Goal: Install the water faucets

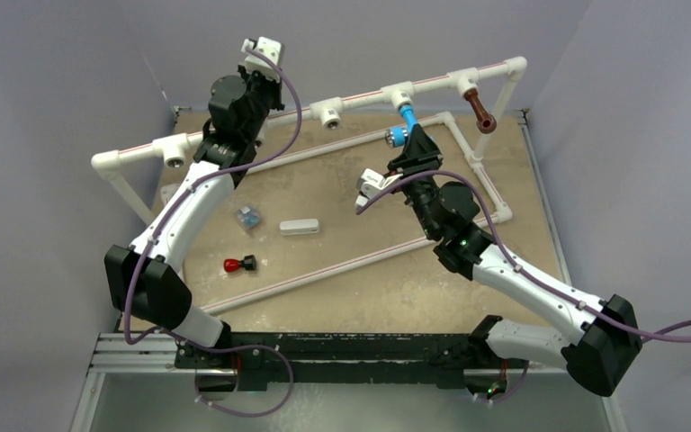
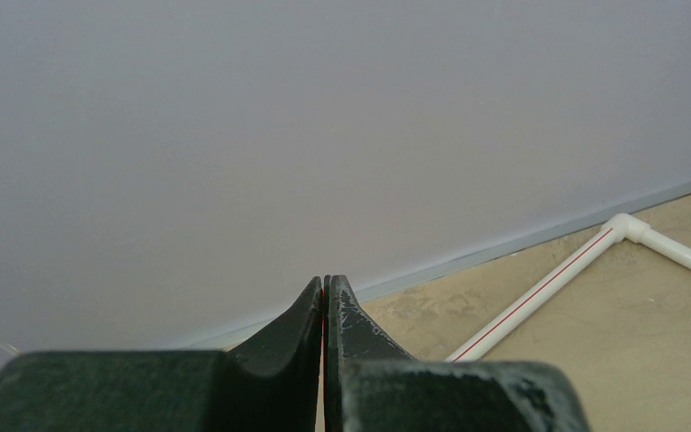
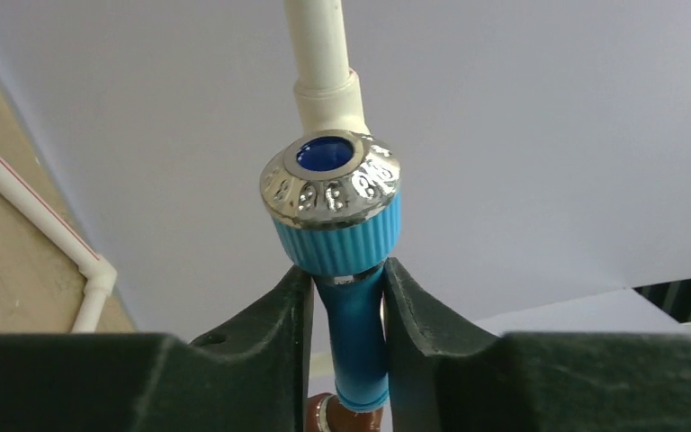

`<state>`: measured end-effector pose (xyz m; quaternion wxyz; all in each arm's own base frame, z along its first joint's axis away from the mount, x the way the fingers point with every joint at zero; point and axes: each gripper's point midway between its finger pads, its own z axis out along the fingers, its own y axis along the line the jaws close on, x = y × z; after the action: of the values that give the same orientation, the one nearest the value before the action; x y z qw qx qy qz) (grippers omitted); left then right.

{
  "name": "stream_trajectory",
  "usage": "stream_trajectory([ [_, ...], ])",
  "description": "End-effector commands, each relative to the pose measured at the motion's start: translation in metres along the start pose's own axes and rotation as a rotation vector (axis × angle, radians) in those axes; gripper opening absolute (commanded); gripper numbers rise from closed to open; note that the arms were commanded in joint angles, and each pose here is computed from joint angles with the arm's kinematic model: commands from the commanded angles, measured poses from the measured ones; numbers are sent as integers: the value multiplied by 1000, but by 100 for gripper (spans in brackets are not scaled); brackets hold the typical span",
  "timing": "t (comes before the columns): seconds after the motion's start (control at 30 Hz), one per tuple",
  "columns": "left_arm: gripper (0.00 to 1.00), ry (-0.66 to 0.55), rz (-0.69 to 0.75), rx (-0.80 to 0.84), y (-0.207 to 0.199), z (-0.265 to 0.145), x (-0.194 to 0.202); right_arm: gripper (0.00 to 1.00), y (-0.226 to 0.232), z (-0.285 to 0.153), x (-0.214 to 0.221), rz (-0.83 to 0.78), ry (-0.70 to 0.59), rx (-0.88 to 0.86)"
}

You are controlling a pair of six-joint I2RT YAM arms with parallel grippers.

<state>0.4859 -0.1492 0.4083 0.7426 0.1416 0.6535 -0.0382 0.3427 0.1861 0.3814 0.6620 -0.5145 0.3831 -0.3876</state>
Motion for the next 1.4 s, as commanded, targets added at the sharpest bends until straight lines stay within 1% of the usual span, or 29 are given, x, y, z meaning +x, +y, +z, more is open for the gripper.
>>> stream_trajectory([
  [0.0, 0, 192, 26, 34, -11, 1, 71, 24, -30, -3, 3, 106, 21, 127],
  [0.1, 0, 197, 29, 32, -11, 1, 73, 4, -25, -2, 4, 161, 27, 125],
  [0.13, 0, 194, 29, 32, -11, 2, 72, 0, -23, -2, 4, 185, 25, 125],
  [0.2, 0, 195, 30, 32, -11, 1, 72, 0, -23, -1, 4, 240, 25, 133],
  [0.3, 0, 196, 34, 26, -9, 1, 72, 0, -23, -1, 3, 363, 15, 147],
  [0.4, 0, 194, 34, 26, -9, 1, 71, 0, -22, -1, 1, 582, 9, 168],
  [0.5, 0, 193, 34, 26, -9, 0, 71, 0, -20, -2, -2, 758, -4, 175],
  [0.67, 0, 197, 30, 31, -10, 2, 73, 0, -16, -2, -11, 1029, -32, 170],
  [1.37, 0, 186, 20, 40, -12, -1, 67, 0, -43, -7, -18, 2167, -86, 336],
])
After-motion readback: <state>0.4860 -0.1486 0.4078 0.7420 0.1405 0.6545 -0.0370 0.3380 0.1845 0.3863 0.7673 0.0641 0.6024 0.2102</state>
